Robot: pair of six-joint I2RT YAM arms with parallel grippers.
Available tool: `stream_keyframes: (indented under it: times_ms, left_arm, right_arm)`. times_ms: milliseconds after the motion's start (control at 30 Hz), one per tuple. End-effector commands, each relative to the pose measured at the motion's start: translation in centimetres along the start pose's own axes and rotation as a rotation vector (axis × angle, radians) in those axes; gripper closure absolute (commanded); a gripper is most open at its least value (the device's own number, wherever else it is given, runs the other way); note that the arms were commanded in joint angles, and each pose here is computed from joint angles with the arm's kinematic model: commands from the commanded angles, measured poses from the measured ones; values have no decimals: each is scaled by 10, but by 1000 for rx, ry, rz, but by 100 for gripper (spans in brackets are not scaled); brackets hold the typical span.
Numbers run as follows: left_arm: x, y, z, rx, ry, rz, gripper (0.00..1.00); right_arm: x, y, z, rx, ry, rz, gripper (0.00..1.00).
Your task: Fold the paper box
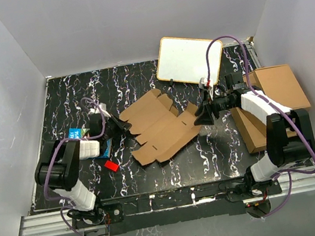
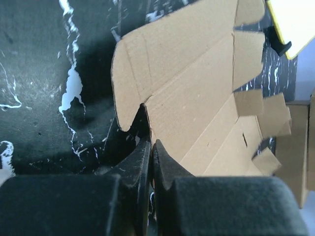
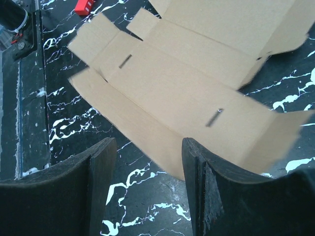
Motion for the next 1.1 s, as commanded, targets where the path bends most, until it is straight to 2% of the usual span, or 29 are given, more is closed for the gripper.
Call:
stream_keyframes:
  times_ms: [0,167,267,433,533,633,1067]
  left_arm:
    - [26,-18,-24,-349,-139,74,100]
    - [56,-36,-35,-527,-255,138,100]
    - [69,-45,-36,-585,-283,192,100]
    - [81,-52,-30,-610,-303,271,100]
    - [85,-55,-25,-591,-298,297,100]
    - [91,-61,-22,-592,-318,323,100]
    - [101,-65,-1,-612,-329,384,100]
  right_arm:
    - [-2,-3,-8,64,-32,-25,40]
    - [-4,-11,-23,108,-24,-10,37]
    - [-9,-16,-40,150,-32,1,19]
    - [-15,-22,-66,170,-118,9,1]
    - [-24,-26,-76,211,-155,26,1]
    - [-31,-35,-83,174,-203,37,1]
    - [-63,-68,-86,43,-151,-9,2]
Point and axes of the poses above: each gripper's point midway between its finger pads, its own x axis back along the fingers, its own y axis along the line the jaws close on, z = x × y, the point moved 9 cm from there along x, back along the fingers, and after that the axes turned 5 degrees about -x, right-handed, at the moved point
